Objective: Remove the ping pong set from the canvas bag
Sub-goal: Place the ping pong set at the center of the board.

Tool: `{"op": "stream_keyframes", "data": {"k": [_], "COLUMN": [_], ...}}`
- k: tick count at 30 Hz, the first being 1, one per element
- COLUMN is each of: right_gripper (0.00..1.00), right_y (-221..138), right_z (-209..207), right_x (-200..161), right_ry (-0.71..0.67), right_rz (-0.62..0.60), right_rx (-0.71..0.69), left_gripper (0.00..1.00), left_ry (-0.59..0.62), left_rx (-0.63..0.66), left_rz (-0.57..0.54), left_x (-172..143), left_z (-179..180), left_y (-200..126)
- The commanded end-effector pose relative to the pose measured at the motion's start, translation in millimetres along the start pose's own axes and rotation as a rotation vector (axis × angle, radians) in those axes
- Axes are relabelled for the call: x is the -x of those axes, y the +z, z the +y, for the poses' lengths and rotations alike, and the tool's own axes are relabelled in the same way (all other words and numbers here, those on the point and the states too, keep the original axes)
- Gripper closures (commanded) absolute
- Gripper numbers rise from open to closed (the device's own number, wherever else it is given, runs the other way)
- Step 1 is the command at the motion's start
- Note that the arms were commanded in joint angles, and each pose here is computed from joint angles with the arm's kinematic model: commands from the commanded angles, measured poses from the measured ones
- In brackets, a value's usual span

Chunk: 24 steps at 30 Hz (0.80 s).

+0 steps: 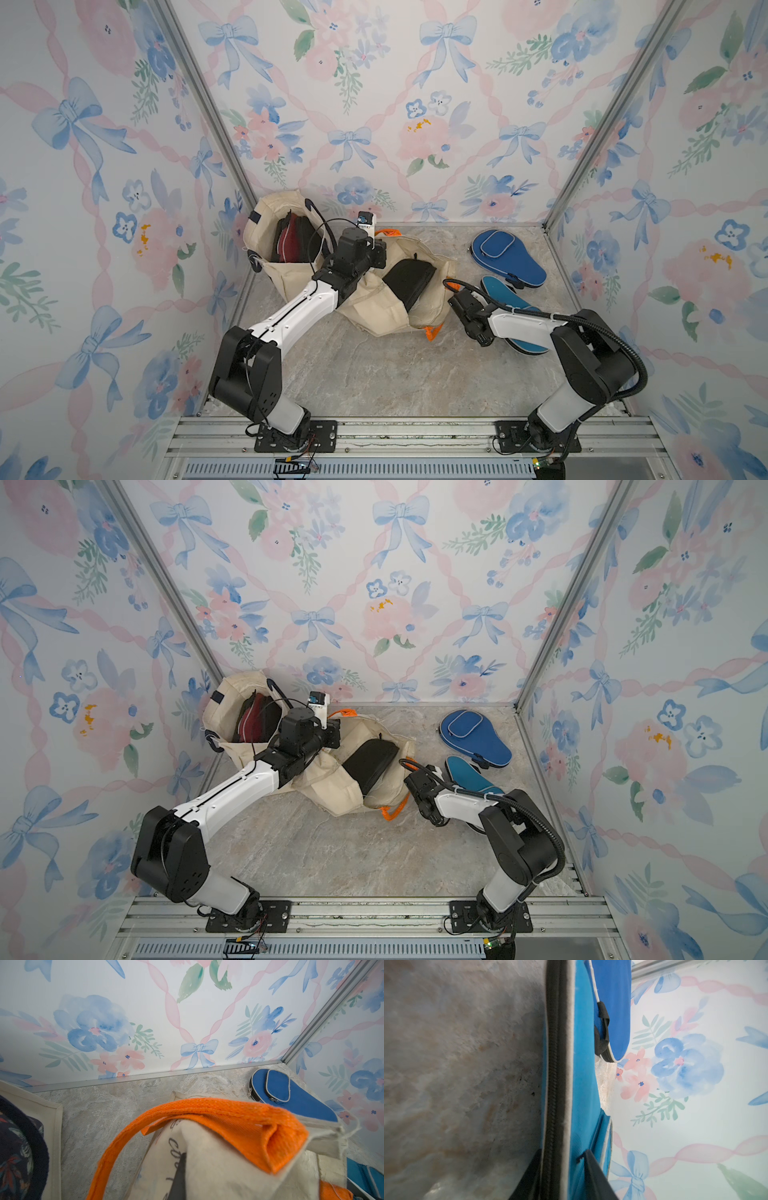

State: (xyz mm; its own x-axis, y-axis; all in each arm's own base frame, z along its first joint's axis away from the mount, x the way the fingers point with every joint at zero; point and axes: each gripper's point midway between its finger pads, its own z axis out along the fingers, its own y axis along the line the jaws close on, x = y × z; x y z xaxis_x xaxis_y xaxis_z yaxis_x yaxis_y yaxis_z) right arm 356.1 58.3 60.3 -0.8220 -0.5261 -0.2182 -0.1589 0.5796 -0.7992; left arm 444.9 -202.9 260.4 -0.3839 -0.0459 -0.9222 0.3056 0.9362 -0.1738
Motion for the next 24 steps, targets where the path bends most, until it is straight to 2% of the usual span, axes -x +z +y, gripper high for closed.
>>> {"op": "stream_keyframes", "data": {"k": [1,6,9,16,19,24], "right_gripper": [0.56,0.30,0.22,0.15,0.15,0.16], "right_y": [4.5,3.7,-2.2,-28.3,-35.0,-55.0], "right_z": [-6.1,-5.0,3.5,22.6,15.9,-38.2], "right_x": [-2.8,-0.4,5.4,19.9,28.7,51.7], "right_ry": [0.040,0.098,0.140,0.241,0.326,0.604], "right_rz": [0.033,0.031,0.008,-0.008,0.004,-0.042], "right_rx": [0.018,0.103,0.234,0.598,0.664,0.680], "left_gripper": [1.00,1.00,1.00,1.00,1.00,1.00], "left_ry": [-0.002,-0.004,-0.002,-0.003,-0.003,-0.005], "left_rx": [0.009,0.008,0.010,0.011,0.008,0.006], "left_rz": [-0.047,-0.046,-0.046,-0.044,-0.041,-0.038], "left_x": [15.8,15.7,15.3,14.5,13.7,12.3], "left_z": [4.4,4.7,5.4,6.6,6.2,6.1], "left_y": [-6.3,-5.8,-5.6,-4.3,-3.9,-2.6]}}
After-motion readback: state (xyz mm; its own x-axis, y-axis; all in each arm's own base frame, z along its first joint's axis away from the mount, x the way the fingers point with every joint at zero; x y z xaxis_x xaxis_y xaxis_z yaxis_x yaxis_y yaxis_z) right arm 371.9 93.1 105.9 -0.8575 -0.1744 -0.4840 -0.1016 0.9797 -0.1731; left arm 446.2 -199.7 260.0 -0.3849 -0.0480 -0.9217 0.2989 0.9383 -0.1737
